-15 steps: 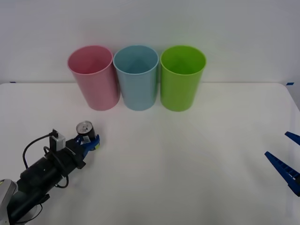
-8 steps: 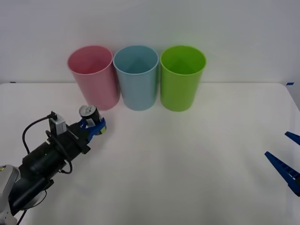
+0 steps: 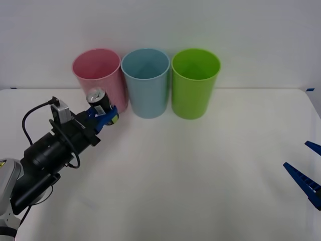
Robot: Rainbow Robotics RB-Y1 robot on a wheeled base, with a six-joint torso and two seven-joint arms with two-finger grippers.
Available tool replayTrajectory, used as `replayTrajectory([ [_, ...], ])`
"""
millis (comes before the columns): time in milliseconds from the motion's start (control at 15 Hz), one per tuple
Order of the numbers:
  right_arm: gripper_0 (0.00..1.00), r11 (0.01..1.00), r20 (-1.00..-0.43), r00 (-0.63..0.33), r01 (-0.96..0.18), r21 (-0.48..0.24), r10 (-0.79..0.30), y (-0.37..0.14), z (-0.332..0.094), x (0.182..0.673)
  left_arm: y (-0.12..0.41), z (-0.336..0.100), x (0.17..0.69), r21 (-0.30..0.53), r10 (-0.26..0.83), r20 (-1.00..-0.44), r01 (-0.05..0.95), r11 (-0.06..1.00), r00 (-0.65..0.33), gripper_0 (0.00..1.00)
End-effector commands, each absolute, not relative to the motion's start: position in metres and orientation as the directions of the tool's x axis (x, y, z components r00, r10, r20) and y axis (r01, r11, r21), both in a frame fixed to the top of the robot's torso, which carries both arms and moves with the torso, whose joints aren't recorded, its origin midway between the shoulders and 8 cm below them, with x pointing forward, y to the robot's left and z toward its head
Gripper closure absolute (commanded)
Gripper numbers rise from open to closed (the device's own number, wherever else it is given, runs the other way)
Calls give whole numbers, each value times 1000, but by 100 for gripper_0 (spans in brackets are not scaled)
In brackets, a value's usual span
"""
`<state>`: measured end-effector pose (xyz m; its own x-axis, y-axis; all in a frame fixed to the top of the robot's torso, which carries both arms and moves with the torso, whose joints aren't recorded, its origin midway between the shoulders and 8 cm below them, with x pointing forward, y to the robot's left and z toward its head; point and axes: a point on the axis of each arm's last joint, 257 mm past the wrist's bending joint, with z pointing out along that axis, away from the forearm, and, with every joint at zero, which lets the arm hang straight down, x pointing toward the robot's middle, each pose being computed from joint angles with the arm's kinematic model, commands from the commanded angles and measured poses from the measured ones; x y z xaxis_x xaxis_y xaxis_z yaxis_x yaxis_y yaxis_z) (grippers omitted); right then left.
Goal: Grasp the object on the table and drop it into the matching bin: aluminum can to the light blue bin, PET bottle to the pink bin.
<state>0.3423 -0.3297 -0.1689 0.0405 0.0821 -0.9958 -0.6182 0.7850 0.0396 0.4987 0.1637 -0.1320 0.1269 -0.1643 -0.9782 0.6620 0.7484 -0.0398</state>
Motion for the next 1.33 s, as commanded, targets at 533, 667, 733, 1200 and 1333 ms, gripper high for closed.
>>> replayTrajectory([
  [533,0,785,-996,41,-618,39,82,-330,-169,342,168,-38,535,-70,-264,-941,643,763,210,100],
  [667,0,785,-996,41,-618,39,82,-330,-169,342,168,-21,541,-91,-291,-934,653,752,205,100],
  [733,0,785,-996,41,-618,39,82,-330,-169,342,167,-13,544,-97,-298,-933,655,750,203,100],
  [1200,0,785,-996,41,-618,39,82,-330,-169,342,152,10,580,-38,-220,-943,579,814,248,100],
  [1333,0,785,-996,41,-618,39,82,-330,-169,342,147,8,594,-15,-188,-951,567,824,247,100],
])
